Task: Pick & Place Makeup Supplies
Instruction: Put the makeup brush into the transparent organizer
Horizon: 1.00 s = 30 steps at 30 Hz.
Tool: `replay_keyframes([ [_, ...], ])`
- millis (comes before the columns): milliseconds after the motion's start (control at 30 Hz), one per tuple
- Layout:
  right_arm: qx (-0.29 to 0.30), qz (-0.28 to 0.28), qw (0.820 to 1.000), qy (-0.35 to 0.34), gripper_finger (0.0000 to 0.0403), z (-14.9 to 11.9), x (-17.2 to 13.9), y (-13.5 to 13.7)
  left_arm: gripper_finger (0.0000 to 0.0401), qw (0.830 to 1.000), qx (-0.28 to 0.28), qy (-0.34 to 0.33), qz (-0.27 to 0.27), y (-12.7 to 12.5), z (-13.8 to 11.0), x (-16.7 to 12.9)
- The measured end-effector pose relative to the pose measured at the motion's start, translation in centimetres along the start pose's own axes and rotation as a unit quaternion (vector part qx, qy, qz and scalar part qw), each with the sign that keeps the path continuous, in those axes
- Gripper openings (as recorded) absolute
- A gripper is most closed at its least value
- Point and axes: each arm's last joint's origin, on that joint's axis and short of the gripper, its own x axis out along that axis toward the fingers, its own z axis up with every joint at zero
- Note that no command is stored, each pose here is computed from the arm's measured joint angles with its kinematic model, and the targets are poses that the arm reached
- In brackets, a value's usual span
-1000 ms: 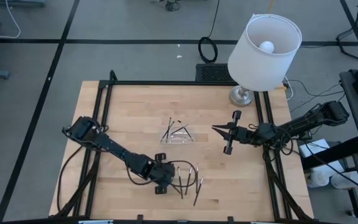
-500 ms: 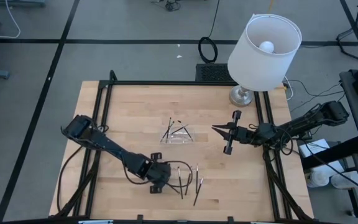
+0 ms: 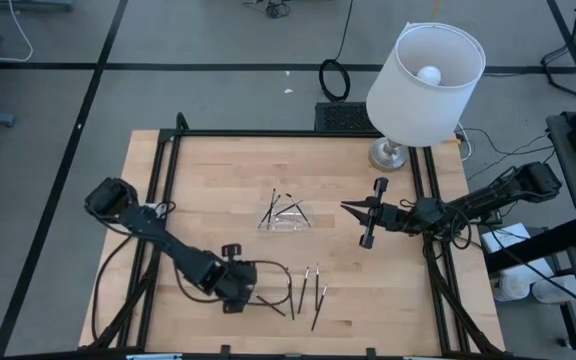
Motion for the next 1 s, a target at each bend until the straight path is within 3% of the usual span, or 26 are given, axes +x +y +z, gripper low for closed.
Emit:
replay_keyframes([
  [267,0.001,-0.001,1.000,-0.002,0.0020,0.0,0.0,0.0,0.0131,0.999,0.047,-0.001,-0.010,-2.1,-1.2,0.3],
  [633,0.004,-0.003,1.000,-0.007,0.0020,0.1,0.0,-0.1,0.0131,0.991,0.125,0.037,-0.011,-3.1,-2.0,3.2],
  [1000,0.005,-0.004,1.000,-0.008,0.0020,0.2,0.0,-0.1,0.0131,0.991,0.125,0.039,-0.016,-2.6,-1.5,3.9],
])
